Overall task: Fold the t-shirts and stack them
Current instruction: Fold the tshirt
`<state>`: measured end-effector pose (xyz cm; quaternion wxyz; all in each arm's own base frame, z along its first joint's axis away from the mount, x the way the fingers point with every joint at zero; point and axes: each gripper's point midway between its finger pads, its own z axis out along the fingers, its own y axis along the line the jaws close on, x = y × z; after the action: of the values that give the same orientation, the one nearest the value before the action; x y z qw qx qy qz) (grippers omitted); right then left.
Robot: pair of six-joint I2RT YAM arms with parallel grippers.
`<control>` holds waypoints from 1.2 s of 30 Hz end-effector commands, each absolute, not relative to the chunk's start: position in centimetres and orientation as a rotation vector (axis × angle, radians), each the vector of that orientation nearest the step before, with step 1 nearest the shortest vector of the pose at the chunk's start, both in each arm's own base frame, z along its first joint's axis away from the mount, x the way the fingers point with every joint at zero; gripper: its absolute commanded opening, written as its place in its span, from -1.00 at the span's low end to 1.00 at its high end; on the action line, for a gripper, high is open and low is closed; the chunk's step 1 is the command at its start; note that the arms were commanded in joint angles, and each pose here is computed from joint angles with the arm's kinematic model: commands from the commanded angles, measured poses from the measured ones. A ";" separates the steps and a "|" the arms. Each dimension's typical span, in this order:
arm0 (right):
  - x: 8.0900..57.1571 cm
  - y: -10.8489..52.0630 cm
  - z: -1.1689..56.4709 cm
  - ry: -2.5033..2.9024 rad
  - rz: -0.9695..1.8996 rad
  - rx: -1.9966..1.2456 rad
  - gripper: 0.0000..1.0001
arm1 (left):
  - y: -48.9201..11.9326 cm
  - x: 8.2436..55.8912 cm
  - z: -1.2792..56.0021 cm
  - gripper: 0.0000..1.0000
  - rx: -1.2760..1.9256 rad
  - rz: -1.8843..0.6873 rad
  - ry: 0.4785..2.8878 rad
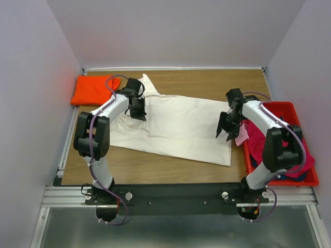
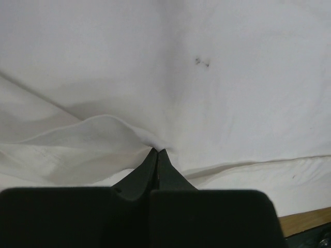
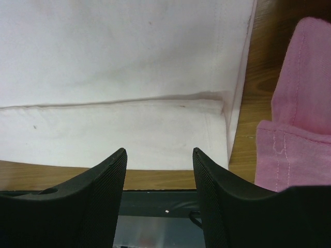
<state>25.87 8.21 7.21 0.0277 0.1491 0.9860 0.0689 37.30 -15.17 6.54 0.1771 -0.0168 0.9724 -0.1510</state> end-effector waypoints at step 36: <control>27.0 8.1 5.9 3.092 0.179 0.409 0.23 | -19.3 40.7 8.7 -0.54 0.053 -0.462 2.735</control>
<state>26.17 8.16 5.62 -0.0006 0.1378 0.9887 0.0594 39.87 -19.32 6.84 0.1556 0.0297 0.9723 -0.1718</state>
